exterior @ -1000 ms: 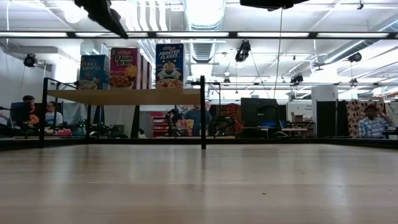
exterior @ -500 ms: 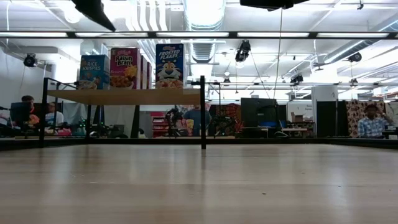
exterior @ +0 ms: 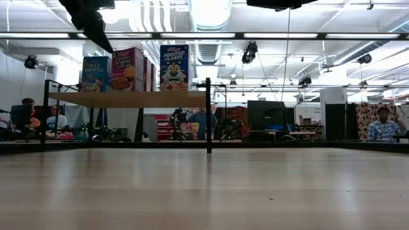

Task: Stack cereal on shelf
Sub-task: Put the pink cereal box on the shelf

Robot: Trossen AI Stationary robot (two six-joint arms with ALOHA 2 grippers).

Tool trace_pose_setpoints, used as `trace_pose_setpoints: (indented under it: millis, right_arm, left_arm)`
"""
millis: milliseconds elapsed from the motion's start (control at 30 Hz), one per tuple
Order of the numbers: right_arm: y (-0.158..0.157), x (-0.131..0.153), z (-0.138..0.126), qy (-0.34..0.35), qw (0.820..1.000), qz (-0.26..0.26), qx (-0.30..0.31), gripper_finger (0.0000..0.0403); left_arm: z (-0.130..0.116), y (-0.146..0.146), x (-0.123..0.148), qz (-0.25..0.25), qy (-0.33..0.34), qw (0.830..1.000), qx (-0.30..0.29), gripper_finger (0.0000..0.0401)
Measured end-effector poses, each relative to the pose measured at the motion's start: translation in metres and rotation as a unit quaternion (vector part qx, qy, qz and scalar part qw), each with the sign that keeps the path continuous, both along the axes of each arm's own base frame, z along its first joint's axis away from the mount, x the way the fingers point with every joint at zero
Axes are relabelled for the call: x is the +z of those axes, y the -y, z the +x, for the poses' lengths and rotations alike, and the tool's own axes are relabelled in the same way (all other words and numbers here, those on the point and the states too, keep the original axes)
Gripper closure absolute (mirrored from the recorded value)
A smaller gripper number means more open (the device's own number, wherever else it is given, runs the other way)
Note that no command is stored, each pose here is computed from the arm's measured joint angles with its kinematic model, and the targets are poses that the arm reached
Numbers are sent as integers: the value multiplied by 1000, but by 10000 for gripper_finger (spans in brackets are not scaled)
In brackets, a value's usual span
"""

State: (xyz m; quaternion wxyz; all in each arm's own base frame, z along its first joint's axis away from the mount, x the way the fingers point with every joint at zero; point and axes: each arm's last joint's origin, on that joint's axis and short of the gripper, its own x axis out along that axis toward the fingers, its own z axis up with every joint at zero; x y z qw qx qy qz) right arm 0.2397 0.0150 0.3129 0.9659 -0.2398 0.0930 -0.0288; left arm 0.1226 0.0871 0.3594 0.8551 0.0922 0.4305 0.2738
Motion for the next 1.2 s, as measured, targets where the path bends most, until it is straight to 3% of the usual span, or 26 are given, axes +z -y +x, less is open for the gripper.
trace_pose_setpoints:
  millis: [400,567,1200]
  right_arm:
    - [0,0,0,0,1000,0,0,390]
    - [0,0,0,0,1000,0,0,390]
    - [0,0,0,0,1000,0,0,390]
  left_arm:
    - [-6,4,10,7,23,1000,12,384]
    - [-8,1,9,33,3,998,52,384]
    - [6,-7,-1,0,-3,998,62,384]
